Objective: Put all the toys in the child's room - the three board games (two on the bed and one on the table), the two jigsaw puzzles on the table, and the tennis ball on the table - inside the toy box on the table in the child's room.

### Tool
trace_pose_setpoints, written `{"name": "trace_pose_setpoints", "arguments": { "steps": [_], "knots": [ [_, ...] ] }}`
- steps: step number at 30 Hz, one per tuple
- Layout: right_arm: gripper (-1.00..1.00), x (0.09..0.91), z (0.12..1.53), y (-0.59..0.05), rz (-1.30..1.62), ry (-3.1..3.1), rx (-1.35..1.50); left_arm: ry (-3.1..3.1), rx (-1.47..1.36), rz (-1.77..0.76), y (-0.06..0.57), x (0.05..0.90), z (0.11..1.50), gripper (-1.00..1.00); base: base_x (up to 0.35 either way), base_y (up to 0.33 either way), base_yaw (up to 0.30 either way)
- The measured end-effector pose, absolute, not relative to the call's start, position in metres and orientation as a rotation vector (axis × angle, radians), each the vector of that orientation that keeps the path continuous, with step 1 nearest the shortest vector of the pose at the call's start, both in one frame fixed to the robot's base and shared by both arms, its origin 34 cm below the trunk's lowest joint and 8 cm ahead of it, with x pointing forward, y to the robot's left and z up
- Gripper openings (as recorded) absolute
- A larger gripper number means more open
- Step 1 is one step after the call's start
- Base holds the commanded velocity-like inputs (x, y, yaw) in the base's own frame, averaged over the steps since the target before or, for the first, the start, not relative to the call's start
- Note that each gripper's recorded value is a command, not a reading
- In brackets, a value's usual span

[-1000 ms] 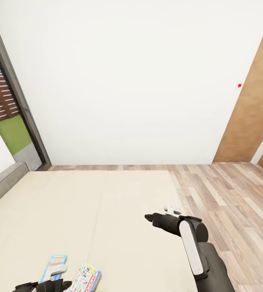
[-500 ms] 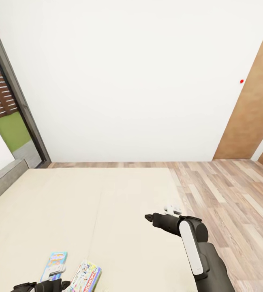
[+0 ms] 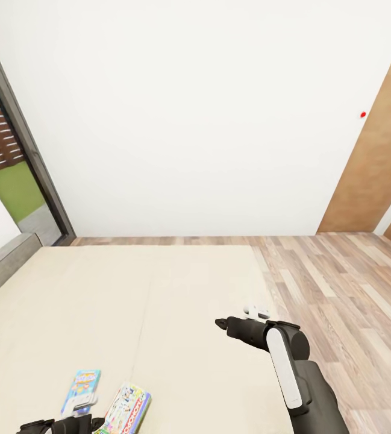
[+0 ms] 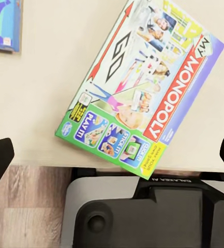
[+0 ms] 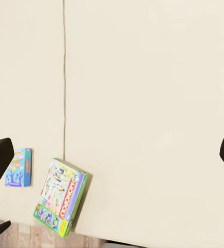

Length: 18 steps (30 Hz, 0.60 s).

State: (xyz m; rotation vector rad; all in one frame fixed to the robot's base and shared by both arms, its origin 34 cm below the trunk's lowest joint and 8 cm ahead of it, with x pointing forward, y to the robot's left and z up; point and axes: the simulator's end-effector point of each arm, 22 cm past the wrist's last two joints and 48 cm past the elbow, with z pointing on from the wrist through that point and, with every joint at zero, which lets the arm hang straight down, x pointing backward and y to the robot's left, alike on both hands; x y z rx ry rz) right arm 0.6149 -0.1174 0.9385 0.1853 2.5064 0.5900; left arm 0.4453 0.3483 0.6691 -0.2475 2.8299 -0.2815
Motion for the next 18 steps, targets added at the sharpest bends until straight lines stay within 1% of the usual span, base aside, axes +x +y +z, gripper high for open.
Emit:
{"name": "trace_pose_setpoints", "arguments": {
  "steps": [18],
  "knots": [
    [1.0, 0.613, 0.925, -0.117, 0.595, 2.531, 0.194, 2.858, -0.255, -0.28, 0.349, 0.436, 0.66, 1.0, 0.0, 0.0, 0.0]
  ]
}}
